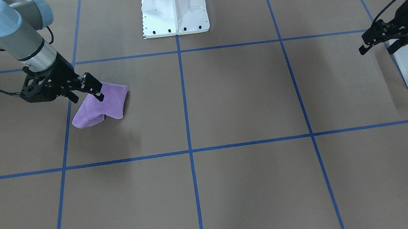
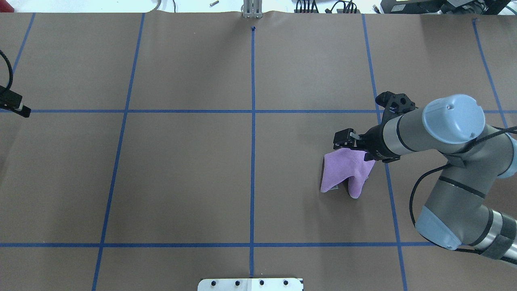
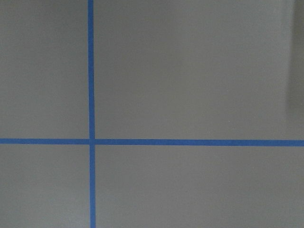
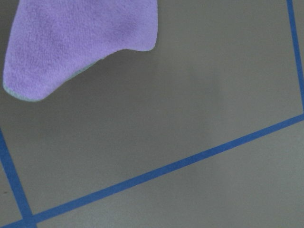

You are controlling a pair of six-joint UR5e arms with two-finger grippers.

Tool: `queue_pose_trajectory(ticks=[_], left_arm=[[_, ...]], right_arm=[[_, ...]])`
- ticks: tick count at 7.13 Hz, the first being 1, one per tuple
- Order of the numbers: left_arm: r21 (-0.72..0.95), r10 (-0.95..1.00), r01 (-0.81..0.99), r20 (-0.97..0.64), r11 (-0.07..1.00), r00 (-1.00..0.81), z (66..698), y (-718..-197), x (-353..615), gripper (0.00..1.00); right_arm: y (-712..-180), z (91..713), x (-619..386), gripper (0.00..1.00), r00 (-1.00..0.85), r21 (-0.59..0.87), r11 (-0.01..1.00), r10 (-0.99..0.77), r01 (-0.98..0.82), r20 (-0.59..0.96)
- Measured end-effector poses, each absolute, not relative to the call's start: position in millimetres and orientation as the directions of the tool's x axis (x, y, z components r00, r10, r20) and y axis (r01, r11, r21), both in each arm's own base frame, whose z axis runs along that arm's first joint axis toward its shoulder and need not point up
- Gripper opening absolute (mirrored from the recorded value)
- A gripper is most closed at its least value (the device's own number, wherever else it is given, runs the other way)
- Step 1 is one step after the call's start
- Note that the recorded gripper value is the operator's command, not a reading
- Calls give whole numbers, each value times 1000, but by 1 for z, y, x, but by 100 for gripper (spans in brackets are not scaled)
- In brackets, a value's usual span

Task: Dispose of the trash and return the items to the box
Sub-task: 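Reach the right gripper to the lavender cloth and pinch it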

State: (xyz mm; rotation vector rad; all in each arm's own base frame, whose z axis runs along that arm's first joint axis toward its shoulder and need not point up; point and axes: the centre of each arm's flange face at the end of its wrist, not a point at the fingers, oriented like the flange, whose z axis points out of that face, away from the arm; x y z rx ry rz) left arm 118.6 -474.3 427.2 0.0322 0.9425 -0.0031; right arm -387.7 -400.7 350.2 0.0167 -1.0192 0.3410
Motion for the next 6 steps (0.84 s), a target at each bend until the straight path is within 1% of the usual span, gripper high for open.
queue_pose_trajectory(ticks=[1, 2, 3, 4, 5, 6], left_arm=[[23, 8, 18, -808, 1000, 589, 428, -474, 119, 98], [20, 6, 18, -808, 1000, 590, 430, -474, 119, 98], [18, 4, 18, -807, 1000, 591, 431, -474, 118, 98], [17, 2, 19, -806, 1000, 591, 431, -474, 118, 98], [15, 0, 21, -806, 1000, 591, 432, -473, 117, 98], [14, -2, 23, -806, 1000, 592, 432, -473, 116, 98]], right_arm=[[-394, 351, -395, 89, 485, -149, 945, 281, -293, 828], [-388, 351, -396, 66, 499, -155, 943, 289, -294, 817], [-384, 350, -395, 20, 519, -161, 942, 300, -296, 800], [-381, 350, -394, 12, 538, -167, 939, 311, -300, 783], [-380, 349, -395, 0, 550, -171, 938, 317, -300, 772], [-378, 348, -398, 0, 554, -174, 939, 318, -297, 769]])
